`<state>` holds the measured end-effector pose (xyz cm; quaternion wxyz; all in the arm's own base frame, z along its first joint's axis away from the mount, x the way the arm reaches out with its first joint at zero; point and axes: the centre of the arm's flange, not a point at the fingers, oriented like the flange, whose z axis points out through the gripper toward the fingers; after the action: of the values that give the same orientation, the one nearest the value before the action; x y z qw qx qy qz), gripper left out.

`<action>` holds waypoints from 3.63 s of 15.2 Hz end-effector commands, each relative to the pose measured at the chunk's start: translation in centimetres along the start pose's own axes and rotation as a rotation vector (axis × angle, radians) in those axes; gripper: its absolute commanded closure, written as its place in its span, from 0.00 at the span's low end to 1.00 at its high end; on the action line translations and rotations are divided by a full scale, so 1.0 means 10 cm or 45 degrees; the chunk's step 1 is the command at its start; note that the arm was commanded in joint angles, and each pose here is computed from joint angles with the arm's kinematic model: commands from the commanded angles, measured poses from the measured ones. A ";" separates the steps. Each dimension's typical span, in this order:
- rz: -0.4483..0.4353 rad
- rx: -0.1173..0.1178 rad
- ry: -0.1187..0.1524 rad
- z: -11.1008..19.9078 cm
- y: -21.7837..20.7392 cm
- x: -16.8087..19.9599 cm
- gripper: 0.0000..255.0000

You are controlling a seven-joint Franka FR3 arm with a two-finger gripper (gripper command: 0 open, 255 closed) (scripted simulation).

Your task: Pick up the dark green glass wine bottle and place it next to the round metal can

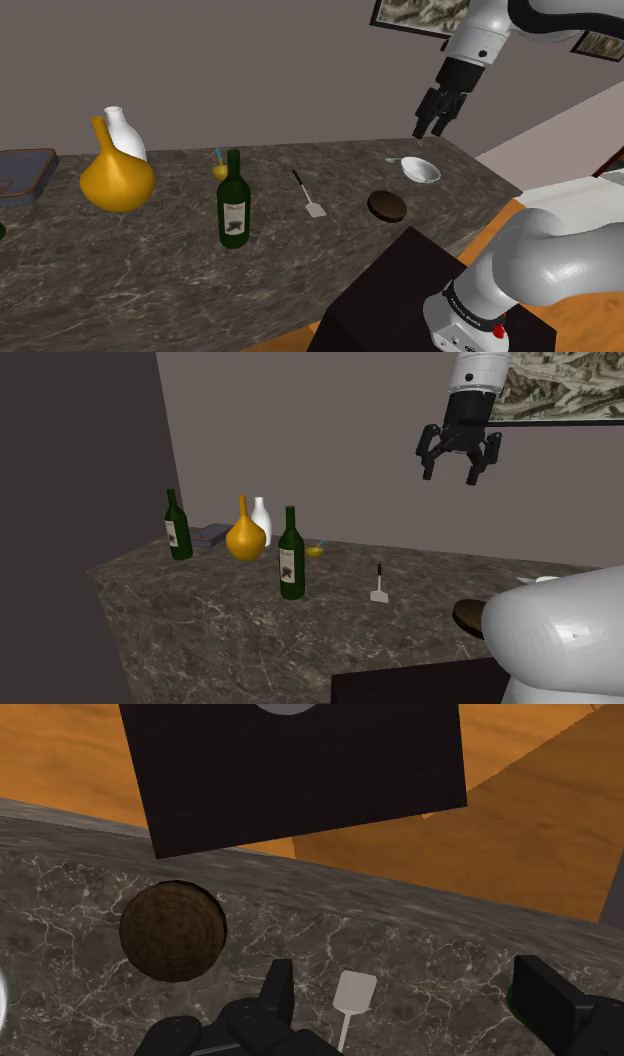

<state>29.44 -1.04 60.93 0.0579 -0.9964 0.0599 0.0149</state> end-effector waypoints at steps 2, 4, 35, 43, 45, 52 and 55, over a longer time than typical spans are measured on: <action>0.005 -0.004 0.005 0.04 -0.11 0.06 0.00; 0.014 -0.012 0.016 0.12 -0.33 0.18 0.00; 0.159 -0.142 0.177 1.45 -3.57 2.37 0.00; 0.160 -0.142 0.177 1.85 -3.52 2.42 0.00; 0.160 -0.142 0.177 1.85 -3.52 2.42 0.00; 0.160 -0.142 0.177 1.85 -3.52 2.42 1.00; 0.160 -0.142 0.177 1.85 -3.52 2.42 1.00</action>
<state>57.32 33.02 45.71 -0.0028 -0.9910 0.1251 -0.0476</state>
